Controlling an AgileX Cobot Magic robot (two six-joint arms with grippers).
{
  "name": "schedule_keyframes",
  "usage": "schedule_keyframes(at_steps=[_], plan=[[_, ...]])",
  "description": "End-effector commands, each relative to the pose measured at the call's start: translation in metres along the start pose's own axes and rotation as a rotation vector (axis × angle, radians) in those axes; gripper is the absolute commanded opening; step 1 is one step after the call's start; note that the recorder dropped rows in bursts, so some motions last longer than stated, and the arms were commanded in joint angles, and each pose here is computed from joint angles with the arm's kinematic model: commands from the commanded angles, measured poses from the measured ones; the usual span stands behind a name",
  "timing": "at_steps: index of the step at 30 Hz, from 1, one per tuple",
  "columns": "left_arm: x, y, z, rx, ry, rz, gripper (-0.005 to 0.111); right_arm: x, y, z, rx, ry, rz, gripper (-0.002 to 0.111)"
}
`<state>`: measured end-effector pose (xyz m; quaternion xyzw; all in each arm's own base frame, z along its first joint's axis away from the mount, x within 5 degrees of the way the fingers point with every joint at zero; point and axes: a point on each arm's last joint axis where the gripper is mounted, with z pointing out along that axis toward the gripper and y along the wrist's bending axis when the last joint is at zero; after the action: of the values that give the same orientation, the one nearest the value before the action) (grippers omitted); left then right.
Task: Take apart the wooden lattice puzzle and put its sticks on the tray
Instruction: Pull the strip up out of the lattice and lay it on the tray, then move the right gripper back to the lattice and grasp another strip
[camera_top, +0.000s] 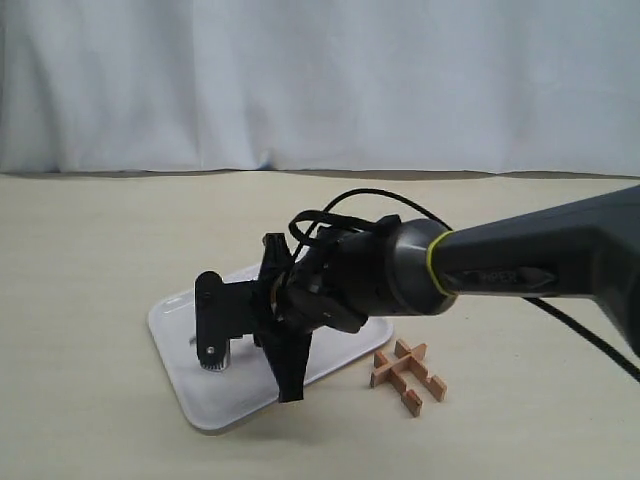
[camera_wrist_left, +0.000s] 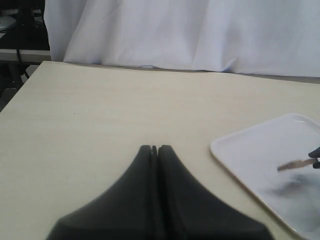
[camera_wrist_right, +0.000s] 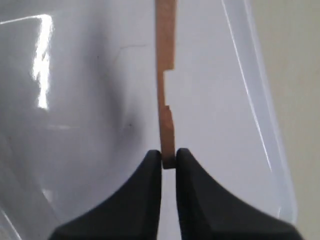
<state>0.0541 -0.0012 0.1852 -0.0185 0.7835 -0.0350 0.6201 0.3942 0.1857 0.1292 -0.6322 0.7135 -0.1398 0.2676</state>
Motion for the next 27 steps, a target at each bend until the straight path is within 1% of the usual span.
schedule_keyframes(at_steps=[1,2,3,6,9,10,11,16,19,20,22,23,25,26,27], plan=[[0.0,0.0,0.0,0.001,-0.009,-0.008,0.0,-0.001,-0.002,-0.002,0.001,0.003,0.029,0.045],[0.0,0.0,0.0,0.001,-0.009,-0.008,0.0,-0.002,-0.004,-0.007,0.006,-0.001,0.044,0.057],[0.0,0.0,0.0,0.001,-0.009,-0.008,0.0,-0.003,-0.007,-0.013,0.008,-0.004,0.063,0.062],[0.0,0.0,0.0,0.001,-0.009,-0.008,0.0,-0.001,-0.018,-0.046,0.005,0.034,0.117,0.061],[0.0,0.0,0.0,0.001,-0.009,-0.008,0.0,0.005,-0.025,-0.068,0.0,0.091,0.12,0.061],[0.0,0.0,0.0,0.001,-0.009,-0.008,0.0,0.018,-0.03,-0.08,-0.008,0.162,0.106,0.059],[0.0,0.0,0.0,0.001,-0.009,-0.008,0.0,0.025,-0.032,-0.083,-0.02,0.196,0.102,0.058],[0.0,0.0,0.0,0.001,-0.009,-0.008,0.0,0.076,-0.042,-0.091,-0.119,0.362,0.156,0.052],[0.0,0.0,0.0,0.001,-0.009,-0.008,0.0,0.102,-0.043,-0.09,-0.18,0.384,0.181,0.052],[0.0,0.0,0.0,0.001,-0.009,-0.008,0.0,0.117,-0.043,-0.088,-0.193,0.382,0.205,0.052],[0.0,0.0,0.0,0.001,-0.009,-0.008,0.0,0.134,-0.04,-0.084,-0.199,0.375,0.219,0.052],[0.0,0.0,0.0,0.001,-0.009,-0.008,0.0,0.137,-0.038,-0.082,-0.202,0.372,0.202,0.052],[0.0,0.0,0.0,0.001,-0.009,-0.008,0.0,0.141,-0.029,-0.077,-0.234,0.357,0.085,0.052],[0.0,0.0,0.0,0.001,-0.009,-0.008,0.0,0.142,-0.022,-0.074,-0.255,0.342,-0.003,0.052],[0.0,0.0,0.0,0.001,-0.009,-0.008,0.0,0.142,-0.019,-0.072,-0.258,0.33,-0.044,0.052]])
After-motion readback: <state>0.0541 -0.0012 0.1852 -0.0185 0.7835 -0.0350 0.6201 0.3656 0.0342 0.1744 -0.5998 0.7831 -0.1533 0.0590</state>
